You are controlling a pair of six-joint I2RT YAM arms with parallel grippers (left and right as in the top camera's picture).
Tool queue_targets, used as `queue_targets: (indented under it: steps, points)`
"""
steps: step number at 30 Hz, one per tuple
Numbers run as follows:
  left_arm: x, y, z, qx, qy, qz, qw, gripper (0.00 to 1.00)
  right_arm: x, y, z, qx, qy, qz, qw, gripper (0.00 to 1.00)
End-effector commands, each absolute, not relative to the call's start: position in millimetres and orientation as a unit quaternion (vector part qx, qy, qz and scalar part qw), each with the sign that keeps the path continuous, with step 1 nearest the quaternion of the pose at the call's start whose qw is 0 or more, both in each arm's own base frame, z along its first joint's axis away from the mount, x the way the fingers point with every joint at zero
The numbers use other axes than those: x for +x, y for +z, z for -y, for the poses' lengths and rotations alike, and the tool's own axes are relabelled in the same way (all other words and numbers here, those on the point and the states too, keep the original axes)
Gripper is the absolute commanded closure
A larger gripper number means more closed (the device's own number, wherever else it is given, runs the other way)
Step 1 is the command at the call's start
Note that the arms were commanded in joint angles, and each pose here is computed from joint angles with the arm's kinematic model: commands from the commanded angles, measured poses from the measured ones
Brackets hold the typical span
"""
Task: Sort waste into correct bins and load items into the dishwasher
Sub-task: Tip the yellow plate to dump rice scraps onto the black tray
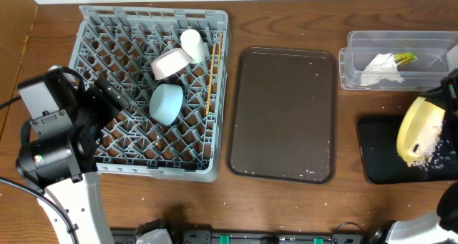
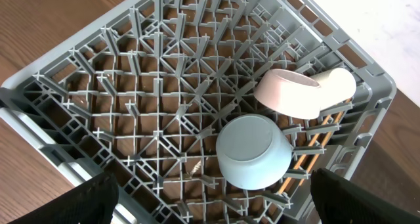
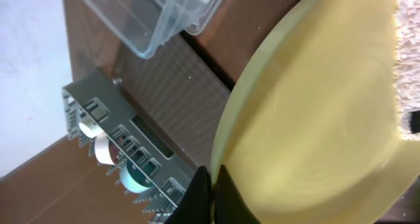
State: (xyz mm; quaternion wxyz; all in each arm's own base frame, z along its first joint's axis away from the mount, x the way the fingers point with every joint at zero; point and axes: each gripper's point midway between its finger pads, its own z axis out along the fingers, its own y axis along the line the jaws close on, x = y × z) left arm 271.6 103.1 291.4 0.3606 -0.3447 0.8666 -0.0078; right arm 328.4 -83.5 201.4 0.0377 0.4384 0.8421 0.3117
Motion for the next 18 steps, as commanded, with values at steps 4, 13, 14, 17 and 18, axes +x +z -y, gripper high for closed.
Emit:
queue_targets:
  steps: [4,13,14,17,18]
  points:
    - [271.2,292.9,-104.2,-0.35,-0.009,-0.864,0.362,0.05,329.7,213.6,91.3,0.43,0.32,-0.841,0.068,0.99]
    - [271.2,292.9,-104.2,-0.35,-0.009,-0.864,0.362,0.06,334.4,207.3,77.2,0.42,0.374,-0.825,0.061,0.99]
    - [271.2,292.9,-104.2,-0.35,-0.009,-0.864,0.362,0.05,335.1,205.0,75.0,0.42,0.383,-0.821,0.059,0.99]
    - [271.2,292.9,-104.3,-0.351,-0.009,-0.864,0.362,0.05,334.6,203.5,60.9,0.407,0.432,-0.803,0.048,0.99]
    - [271.2,292.9,-104.2,-0.35,-0.009,-0.864,0.362,0.05,334.9,204.3,56.9,0.402,0.451,-0.795,0.047,0.99]
